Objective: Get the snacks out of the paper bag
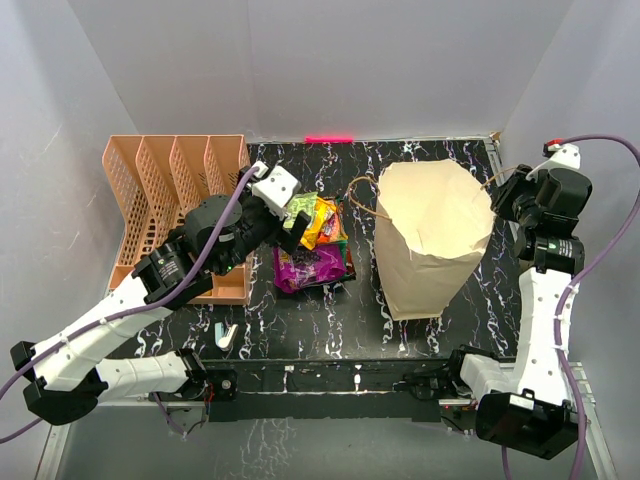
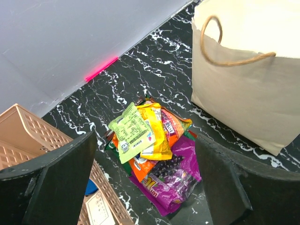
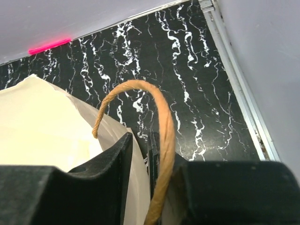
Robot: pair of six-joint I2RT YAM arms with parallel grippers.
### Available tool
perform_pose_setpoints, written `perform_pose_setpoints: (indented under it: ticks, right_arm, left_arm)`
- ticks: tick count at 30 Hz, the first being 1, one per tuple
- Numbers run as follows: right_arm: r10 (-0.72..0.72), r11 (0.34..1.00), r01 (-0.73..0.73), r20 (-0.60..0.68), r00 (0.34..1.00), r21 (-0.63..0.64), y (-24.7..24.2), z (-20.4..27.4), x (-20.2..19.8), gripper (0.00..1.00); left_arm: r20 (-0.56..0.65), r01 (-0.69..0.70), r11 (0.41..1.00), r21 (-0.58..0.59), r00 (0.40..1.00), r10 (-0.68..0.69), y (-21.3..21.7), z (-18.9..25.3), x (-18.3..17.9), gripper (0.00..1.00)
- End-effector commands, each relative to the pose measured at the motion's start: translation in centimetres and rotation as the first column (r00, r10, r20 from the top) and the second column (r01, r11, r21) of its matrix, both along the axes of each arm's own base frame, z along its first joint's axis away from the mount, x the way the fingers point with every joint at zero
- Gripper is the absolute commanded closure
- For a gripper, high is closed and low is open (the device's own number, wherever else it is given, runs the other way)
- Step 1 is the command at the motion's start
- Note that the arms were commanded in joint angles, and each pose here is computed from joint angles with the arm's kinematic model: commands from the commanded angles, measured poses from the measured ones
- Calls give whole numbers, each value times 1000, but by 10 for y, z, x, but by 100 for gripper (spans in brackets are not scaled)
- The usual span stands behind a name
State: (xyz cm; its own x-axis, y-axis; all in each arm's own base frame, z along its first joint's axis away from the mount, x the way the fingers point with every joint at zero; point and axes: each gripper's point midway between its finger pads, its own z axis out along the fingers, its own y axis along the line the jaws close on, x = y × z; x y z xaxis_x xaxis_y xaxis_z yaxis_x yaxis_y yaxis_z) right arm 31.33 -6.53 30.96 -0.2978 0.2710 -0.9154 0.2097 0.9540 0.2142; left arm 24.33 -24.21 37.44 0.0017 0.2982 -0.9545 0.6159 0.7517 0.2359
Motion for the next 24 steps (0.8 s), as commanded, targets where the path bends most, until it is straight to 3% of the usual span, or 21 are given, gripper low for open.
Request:
perform_pose_setpoints:
  ticks: [1,2,4,8,11,14,18,24]
  right_arm:
    - [71,997,-71,87,994,-1,15,34,-1,73]
    - [92,996,-93,90,992,15,20,39,-2,67]
    - [167,984,-172,94,981,43,36,52,-6,49]
    - [162,986,-164,95,982,21,38,85,-20,4]
    - [114,993,-110,120,986,-41,34,119,-36,2]
    - [203,979,-192,191,960,-73,60,151,-52,2]
    - [479,877,-452,343,808,-162,126,201,-91,2]
    - [435,899,-382,533,725,-214,125,258,-148,2]
  left_arm:
    - [52,-8,995,-101,999,14,6,33,-4,8]
    - [67,-9,995,-97,998,15,8,37,-3,2]
    - [113,-40,994,-97,992,51,16,53,0,2]
    - [198,-111,970,-217,968,156,40,111,1,2]
    - [219,-125,934,-334,954,206,58,146,-6,1]
    - [230,-108,901,-421,948,221,74,170,-19,2]
    - [242,-71,856,-511,944,223,101,200,-42,1]
    - [292,-10,779,-626,924,247,147,234,-75,1]
